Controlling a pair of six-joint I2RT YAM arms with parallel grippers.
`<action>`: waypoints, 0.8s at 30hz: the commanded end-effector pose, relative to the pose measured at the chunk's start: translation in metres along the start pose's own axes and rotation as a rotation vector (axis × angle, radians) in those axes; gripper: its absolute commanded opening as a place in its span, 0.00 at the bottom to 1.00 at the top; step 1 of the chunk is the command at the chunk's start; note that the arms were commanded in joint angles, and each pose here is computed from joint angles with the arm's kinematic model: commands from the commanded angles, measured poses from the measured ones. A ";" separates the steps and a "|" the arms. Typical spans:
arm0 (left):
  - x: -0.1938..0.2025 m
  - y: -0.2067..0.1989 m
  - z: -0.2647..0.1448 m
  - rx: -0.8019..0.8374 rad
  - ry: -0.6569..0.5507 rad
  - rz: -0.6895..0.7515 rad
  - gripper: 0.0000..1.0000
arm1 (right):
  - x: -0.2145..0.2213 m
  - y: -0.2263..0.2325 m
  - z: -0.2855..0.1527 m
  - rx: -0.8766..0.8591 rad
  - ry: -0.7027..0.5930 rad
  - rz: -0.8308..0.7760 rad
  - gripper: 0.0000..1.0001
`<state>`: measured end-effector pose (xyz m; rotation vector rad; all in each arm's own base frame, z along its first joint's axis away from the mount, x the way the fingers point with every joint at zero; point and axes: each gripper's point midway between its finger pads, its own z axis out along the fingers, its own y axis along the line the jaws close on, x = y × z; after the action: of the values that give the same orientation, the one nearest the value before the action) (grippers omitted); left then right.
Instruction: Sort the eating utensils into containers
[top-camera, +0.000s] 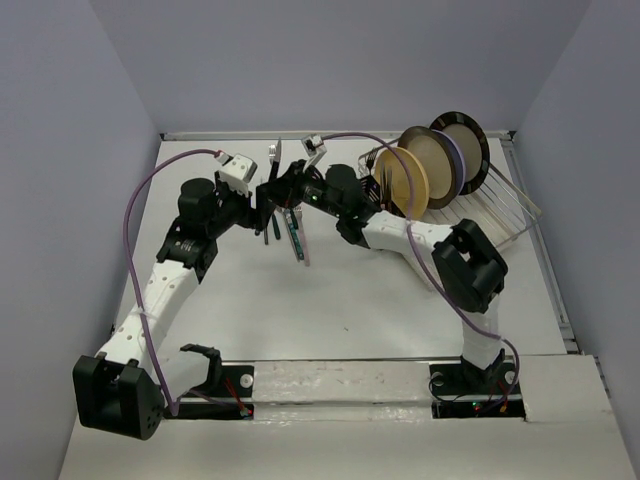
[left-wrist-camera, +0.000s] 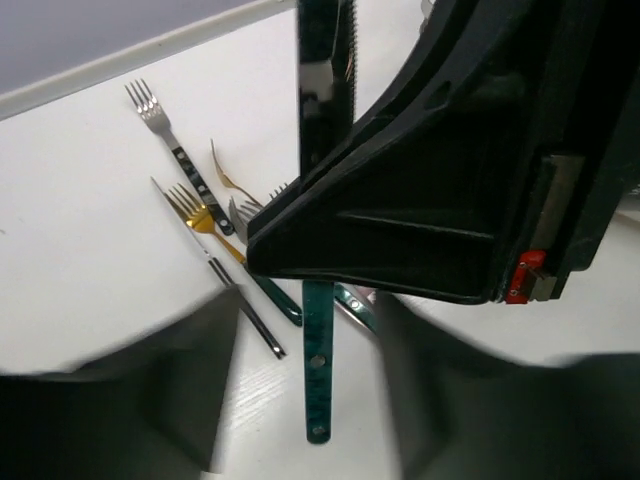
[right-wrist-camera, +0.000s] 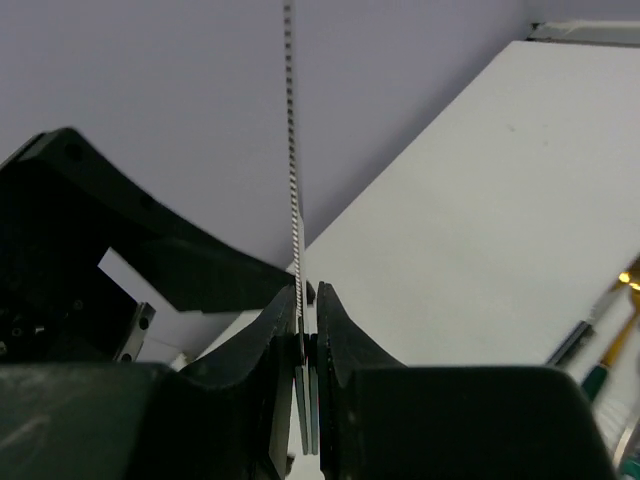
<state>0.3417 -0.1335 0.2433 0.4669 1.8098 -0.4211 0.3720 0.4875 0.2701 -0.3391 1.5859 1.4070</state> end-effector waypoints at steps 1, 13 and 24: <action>-0.019 -0.011 -0.002 0.050 -0.079 0.034 0.92 | -0.054 0.039 -0.021 -0.008 -0.112 -0.223 0.00; -0.008 0.006 -0.005 -0.042 -0.041 0.043 0.99 | -0.138 0.005 -0.135 0.580 -0.061 -0.730 0.00; 0.037 0.034 0.021 -0.152 0.127 0.016 0.99 | -0.152 -0.078 -0.236 1.059 -0.024 -0.805 0.00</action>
<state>0.3601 -0.1162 0.2013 0.4137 1.9350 -0.2915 0.3897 0.2305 0.3337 -0.2740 1.6076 0.0526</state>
